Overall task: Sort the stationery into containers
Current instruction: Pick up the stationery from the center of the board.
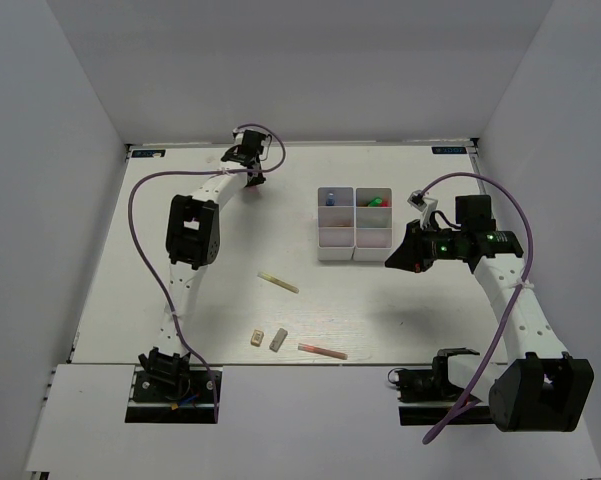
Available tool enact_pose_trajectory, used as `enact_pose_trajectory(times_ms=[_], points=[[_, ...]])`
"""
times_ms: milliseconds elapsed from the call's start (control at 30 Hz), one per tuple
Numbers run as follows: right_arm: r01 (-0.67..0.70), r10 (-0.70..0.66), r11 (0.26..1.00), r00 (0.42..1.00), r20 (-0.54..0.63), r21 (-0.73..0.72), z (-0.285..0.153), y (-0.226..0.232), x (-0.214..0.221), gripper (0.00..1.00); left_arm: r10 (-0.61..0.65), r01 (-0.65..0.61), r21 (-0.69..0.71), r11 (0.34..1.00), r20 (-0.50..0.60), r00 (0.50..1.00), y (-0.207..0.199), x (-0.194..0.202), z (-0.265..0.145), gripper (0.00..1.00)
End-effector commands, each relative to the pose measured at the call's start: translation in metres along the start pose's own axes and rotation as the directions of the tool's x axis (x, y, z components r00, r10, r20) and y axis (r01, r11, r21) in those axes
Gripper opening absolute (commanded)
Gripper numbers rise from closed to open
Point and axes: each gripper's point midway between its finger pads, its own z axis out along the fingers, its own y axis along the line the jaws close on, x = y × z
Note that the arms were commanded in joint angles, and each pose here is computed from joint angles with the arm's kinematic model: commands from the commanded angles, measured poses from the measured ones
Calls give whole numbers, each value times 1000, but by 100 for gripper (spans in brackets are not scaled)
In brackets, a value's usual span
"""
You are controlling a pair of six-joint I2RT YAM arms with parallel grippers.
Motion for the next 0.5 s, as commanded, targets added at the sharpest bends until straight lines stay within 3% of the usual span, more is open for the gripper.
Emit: enact_pose_trajectory(times_ms=[0,133,200,233,300,333,433,467], points=[[29,-30,1000,999,25,11,-5,2,-11,0,-11,13,20,1000,-73,997,5,13,-10,1],[28,-28,1000,999,28,10,-5,2,-10,0,-34,39,73,997,-65,997,1,6,-32,0],[31,-31,999,999,30,9,-5,3,-10,0,-63,66,155,986,-24,998,-10,-20,-62,0],[30,-30,1000,999,28,3,-4,3,-9,2,-57,64,155,986,-48,997,-8,-10,-65,0],[31,-31,1000,999,28,-1,-3,3,-9,26,-79,85,234,969,-31,996,-14,-24,-98,0],[39,-39,999,999,29,-4,-3,4,-9,51,-75,88,272,958,-58,996,-17,-16,-104,0],[42,-42,999,999,27,-13,-3,4,-8,55,-78,103,423,900,-77,994,-35,-23,-149,0],[44,-44,999,999,27,-14,-3,4,-8,49,-66,100,458,883,-90,994,-37,-19,-163,0]])
